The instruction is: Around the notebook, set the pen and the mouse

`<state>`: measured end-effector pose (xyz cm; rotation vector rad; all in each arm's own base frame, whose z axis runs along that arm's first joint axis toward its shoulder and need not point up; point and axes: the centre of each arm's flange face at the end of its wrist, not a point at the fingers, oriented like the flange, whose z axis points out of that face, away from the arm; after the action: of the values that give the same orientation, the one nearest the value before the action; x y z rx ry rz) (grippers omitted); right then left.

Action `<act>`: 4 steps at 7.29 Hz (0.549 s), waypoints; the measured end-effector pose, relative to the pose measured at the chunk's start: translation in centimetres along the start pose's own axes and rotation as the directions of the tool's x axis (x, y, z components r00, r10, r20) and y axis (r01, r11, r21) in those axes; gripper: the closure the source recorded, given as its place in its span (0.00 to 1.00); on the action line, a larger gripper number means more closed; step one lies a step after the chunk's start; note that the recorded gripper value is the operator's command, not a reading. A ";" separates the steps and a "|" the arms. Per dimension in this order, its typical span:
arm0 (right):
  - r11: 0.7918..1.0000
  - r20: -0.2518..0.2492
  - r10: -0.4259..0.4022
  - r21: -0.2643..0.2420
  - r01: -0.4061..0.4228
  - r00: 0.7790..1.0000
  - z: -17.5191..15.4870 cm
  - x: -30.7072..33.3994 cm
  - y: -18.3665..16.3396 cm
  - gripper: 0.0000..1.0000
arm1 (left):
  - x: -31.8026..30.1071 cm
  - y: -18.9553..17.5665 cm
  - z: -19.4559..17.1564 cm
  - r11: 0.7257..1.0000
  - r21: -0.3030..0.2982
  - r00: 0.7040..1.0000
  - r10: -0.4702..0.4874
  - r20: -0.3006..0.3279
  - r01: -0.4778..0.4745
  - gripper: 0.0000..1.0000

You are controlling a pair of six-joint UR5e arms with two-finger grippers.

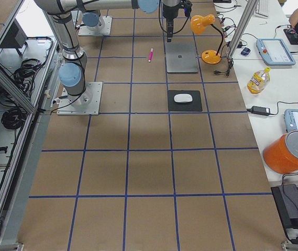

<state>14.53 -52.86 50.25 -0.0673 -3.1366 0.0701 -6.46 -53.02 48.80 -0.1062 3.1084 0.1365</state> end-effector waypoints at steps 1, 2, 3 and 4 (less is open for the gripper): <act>1.000 0.000 -0.001 -0.001 0.001 1.000 0.1 0.0 -0.1 0.00 | -0.1 0.0 -0.2 1.000 0.003 1.000 0.000 0.006 0.000 0.00; 1.000 -0.001 0.000 -0.001 0.000 1.000 0.1 0.0 -0.1 0.00 | 0.0 0.0 -0.2 1.000 0.003 1.000 0.002 0.009 -0.002 0.00; 1.000 -0.001 0.000 -0.002 0.000 1.000 0.1 0.1 -0.1 0.00 | 0.3 0.0 -0.3 1.000 0.005 1.000 0.006 0.006 -0.006 0.00; 1.000 -0.002 0.001 -0.001 -0.001 1.000 0.1 0.1 -0.1 0.00 | 0.9 0.1 -0.5 1.000 0.010 1.000 0.016 0.001 -0.016 0.00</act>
<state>14.39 -52.97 50.15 -0.0689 -3.1349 0.0677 -7.41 -53.02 49.27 -0.0814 3.1096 0.1207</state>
